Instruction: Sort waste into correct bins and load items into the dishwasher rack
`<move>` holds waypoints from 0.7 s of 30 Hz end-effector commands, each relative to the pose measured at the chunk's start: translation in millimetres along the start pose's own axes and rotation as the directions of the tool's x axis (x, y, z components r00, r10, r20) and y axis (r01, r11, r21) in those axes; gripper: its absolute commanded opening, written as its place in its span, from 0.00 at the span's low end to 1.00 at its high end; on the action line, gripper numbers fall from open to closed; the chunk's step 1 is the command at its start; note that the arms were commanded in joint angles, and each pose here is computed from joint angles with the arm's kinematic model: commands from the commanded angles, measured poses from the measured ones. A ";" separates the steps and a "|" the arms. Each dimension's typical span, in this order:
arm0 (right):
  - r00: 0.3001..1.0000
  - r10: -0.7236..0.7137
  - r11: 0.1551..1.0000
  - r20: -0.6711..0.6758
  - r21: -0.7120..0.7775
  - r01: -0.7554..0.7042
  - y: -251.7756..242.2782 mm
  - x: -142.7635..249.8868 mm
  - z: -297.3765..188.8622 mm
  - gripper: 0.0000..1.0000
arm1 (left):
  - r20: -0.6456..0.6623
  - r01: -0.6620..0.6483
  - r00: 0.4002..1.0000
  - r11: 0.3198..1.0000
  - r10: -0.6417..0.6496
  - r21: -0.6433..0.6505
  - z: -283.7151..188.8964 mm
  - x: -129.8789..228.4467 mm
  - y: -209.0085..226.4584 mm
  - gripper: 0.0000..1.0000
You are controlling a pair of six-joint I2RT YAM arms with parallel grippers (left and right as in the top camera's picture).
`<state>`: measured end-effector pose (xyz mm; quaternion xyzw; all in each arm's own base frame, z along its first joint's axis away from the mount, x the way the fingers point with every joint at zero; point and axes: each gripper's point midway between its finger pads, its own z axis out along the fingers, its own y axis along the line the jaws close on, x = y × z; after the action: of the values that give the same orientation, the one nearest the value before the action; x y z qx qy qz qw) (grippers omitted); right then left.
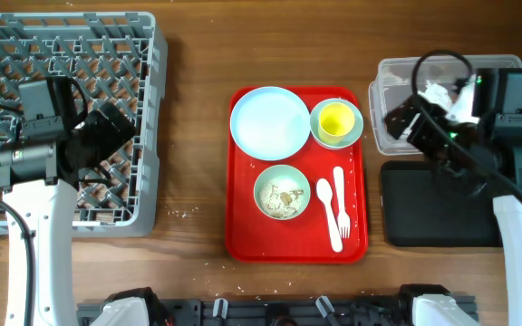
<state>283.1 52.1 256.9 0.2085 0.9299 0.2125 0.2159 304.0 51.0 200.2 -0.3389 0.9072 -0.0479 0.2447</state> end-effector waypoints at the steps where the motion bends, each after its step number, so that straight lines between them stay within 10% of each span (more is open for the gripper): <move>1: 0.955 -0.244 0.951 -0.166 -0.235 0.202 55.9 50.1 7.5 1.00 | 0.002 0.004 1.000 1.000 -0.005 0.006 -3.1 -1.8 -0.3 1.00; 12: 0.804 -0.449 0.884 -0.391 -0.063 0.463 80.3 167.4 93.7 0.99 | -0.019 0.092 0.995 0.994 -0.094 -0.066 6.3 -10.1 31.1 1.00; 21: 0.746 -0.509 0.807 -0.428 0.062 0.587 78.7 203.4 154.6 0.68 | -0.019 0.092 0.995 0.994 -0.094 -0.066 6.3 -10.0 30.9 1.00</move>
<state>204.4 271.6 125.1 -0.1236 0.9804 0.1483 0.0384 293.6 79.0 188.8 -0.3860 0.8956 -0.0349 0.2184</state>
